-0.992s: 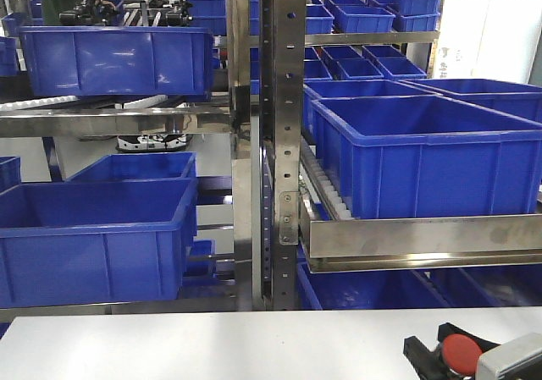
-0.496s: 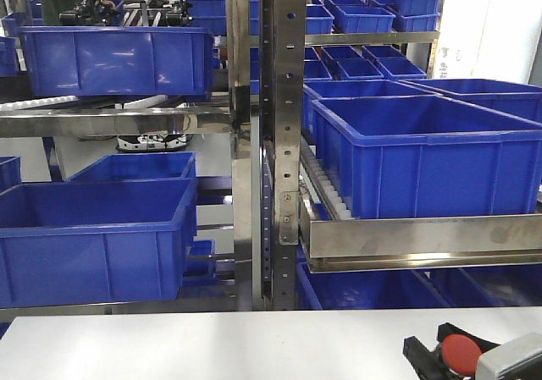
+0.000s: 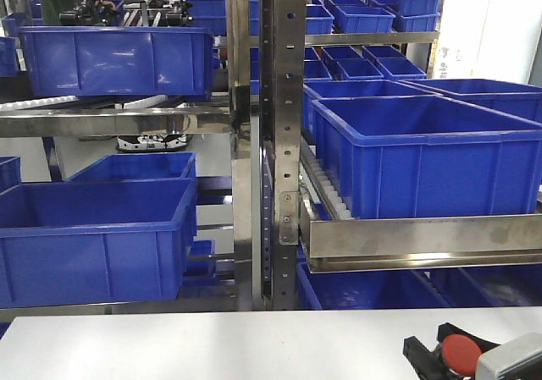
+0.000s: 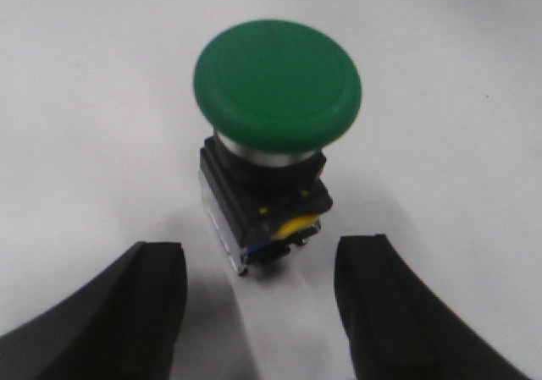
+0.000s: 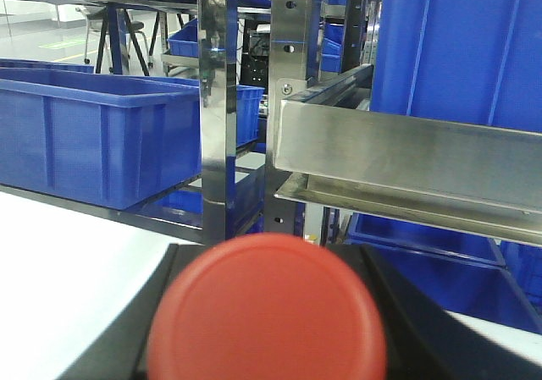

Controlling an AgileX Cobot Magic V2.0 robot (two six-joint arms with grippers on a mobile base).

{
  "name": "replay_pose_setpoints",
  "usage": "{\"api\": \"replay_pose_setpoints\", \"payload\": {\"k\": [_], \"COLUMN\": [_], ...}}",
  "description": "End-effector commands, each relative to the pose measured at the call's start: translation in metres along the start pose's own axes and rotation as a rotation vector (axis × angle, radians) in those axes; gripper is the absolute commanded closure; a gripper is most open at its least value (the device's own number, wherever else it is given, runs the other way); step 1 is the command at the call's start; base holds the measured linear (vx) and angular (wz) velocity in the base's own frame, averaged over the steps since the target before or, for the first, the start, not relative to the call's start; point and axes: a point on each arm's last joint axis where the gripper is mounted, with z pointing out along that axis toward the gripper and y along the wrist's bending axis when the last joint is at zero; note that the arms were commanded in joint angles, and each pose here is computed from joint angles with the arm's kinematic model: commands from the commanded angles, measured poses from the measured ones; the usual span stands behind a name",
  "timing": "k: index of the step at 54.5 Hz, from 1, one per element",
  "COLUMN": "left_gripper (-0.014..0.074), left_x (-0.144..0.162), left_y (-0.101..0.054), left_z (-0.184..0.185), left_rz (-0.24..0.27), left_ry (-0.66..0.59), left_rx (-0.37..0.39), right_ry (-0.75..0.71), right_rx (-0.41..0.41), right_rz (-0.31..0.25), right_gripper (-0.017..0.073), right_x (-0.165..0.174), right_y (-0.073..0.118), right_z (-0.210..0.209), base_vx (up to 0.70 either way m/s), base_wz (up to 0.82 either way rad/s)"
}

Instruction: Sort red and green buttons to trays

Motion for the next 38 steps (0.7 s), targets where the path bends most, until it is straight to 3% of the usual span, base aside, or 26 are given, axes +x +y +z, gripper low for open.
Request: {"api": "replay_pose_setpoints", "payload": {"k": [1,13,23,31,38], "left_gripper": [0.0101,0.0101,0.0101,0.0137,0.0302], "left_x": [-0.03,-0.034,-0.056,-0.07,-0.066], "left_y": [-0.004,-0.004,-0.001,0.005,0.008], "left_z": [-0.007,-0.005,0.011,0.022,0.026], "left_rz": [0.013,0.017,0.039,-0.042,-0.093], "left_ry": [-0.277,-0.299,-0.389,-0.435,-0.411], "left_rx": [0.027,0.038,0.055,0.044,0.034], "right_ry": [-0.135,-0.135,-0.135,-0.135,-0.135], "right_rx": [0.0,0.001,0.001,0.001,0.0], "right_rz": [-0.012,-0.011,-0.011,-0.011,-0.008], "right_gripper": [0.0559,0.0559,0.0559,0.0559,0.0559], "right_x": [-0.019,-0.019,-0.019,-0.019,-0.019], "right_y": [-0.001,-0.001,-0.001,-0.001,-0.001], "right_z": [0.0,0.0,0.0,0.0,0.0], "base_vx": [0.0,0.0,0.0,0.0,0.0], "base_wz": [0.0,0.0,0.0,0.0,0.0]}}
